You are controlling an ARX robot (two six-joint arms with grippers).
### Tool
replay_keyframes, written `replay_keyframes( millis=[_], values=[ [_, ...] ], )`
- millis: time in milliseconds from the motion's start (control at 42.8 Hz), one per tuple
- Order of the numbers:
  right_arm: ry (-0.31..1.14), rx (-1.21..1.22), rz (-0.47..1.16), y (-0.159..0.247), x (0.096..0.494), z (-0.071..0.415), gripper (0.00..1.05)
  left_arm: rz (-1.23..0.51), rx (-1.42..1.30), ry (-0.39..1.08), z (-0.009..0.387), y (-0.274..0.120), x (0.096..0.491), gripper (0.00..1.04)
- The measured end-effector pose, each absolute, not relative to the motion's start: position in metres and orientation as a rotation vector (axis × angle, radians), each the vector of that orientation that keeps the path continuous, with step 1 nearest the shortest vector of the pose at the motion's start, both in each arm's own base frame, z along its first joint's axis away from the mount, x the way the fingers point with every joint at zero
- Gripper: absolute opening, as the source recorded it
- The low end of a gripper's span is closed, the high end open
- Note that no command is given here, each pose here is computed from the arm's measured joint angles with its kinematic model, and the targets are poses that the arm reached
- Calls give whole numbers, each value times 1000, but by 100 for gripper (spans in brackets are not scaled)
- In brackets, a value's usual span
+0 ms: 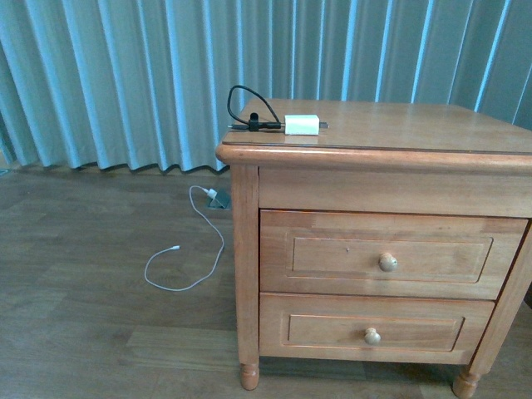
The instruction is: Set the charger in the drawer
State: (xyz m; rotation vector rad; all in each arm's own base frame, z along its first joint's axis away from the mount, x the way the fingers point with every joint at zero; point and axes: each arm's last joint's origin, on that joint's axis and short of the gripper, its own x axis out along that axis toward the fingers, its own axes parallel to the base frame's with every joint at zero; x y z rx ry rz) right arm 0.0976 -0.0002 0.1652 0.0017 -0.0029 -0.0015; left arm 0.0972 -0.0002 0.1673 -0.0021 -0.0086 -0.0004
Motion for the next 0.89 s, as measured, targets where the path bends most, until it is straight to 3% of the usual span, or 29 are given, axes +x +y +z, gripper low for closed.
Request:
replay_keyframes(
  millis=[888],
  values=[
    [-2, 1, -2, 0, 98, 165, 96, 0, -2, -9, 167, 0, 97, 99]
  ],
)
